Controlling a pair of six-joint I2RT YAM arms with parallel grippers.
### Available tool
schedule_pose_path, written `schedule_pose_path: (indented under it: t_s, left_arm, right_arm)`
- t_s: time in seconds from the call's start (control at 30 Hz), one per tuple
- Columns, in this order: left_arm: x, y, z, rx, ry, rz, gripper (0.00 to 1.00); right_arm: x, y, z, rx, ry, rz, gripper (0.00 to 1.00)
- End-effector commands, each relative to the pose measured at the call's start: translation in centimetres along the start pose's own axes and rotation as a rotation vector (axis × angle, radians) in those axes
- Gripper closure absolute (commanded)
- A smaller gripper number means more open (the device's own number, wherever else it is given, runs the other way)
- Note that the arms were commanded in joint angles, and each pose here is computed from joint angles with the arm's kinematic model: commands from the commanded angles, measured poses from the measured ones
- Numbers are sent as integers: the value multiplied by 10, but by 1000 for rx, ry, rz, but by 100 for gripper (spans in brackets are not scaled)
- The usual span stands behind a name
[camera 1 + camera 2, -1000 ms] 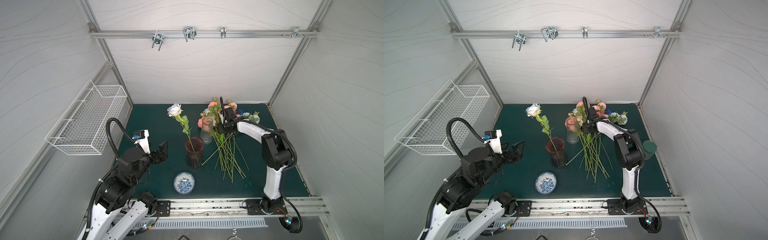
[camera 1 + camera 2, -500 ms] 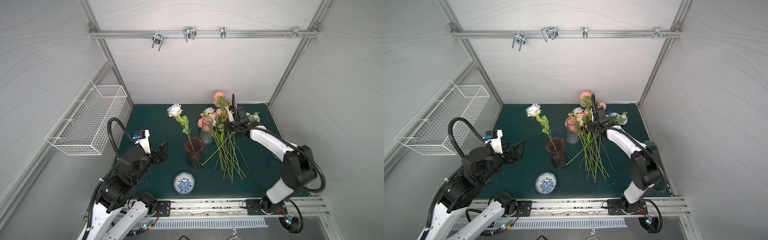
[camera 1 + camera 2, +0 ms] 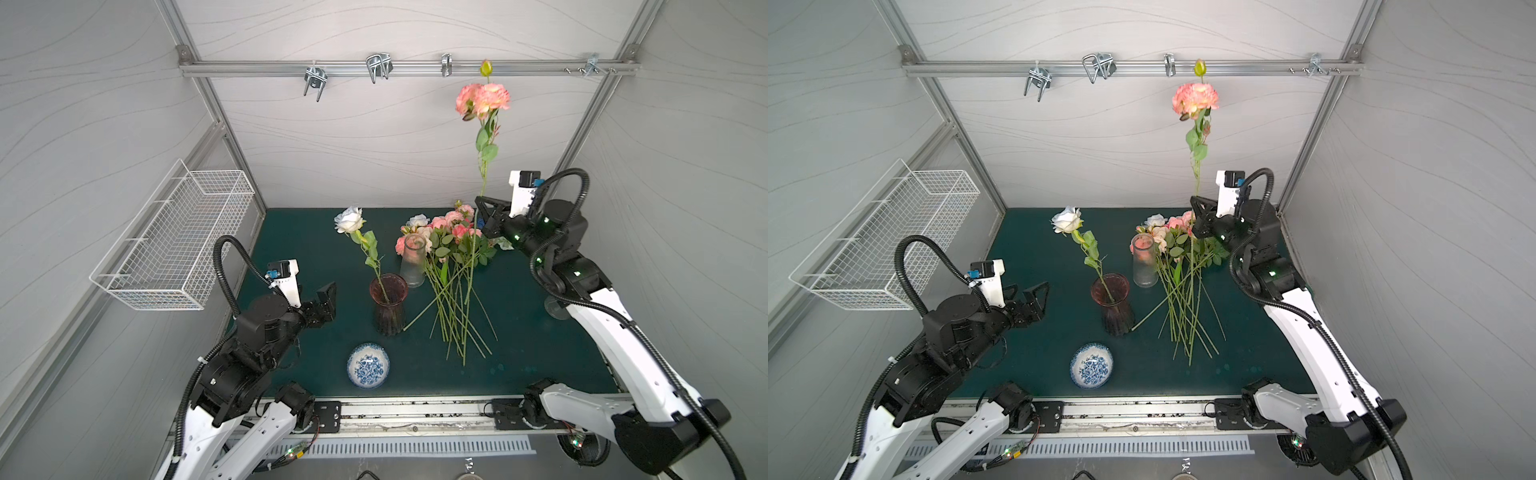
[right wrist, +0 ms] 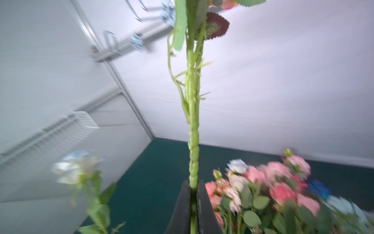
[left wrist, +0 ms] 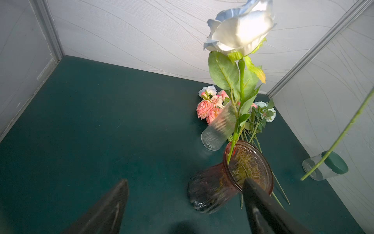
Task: Arrange flowers in a vase
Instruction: Place the flower in the vase.
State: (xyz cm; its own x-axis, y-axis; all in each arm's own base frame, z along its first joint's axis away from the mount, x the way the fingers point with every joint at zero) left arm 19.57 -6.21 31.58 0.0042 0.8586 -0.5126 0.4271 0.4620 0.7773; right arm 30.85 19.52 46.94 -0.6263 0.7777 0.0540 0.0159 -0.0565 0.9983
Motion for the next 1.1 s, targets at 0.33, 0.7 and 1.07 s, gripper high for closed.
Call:
schedule_pose_path:
  t_s: [0.33, 0.7, 1.07]
  left_arm:
    - [-1, 12, -12, -42, -3, -29, 10]
    - [1, 12, -16, -46, 1, -20, 10]
    - [-4, 12, -13, -46, -21, -23, 10]
  right_arm:
    - [160, 94, 15, -301, 559, 25, 100]
    - [194, 14, 75, -256, 588, -41, 100]
    - [205, -104, 62, 6, 602, -78, 95]
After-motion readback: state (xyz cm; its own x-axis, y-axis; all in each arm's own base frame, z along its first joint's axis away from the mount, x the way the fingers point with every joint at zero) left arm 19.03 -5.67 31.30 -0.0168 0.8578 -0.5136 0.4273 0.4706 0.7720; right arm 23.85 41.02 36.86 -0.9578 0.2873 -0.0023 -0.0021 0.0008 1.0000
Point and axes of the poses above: each gripper's point midway between its finger pads, its own z axis out along the fingers, its own x axis along the line the jaws close on, y = z × x, the point moved 1 cm from there along -z, back along the fingers, and after that the axes turned 14 degrees about -z, right-handed, at the moved point
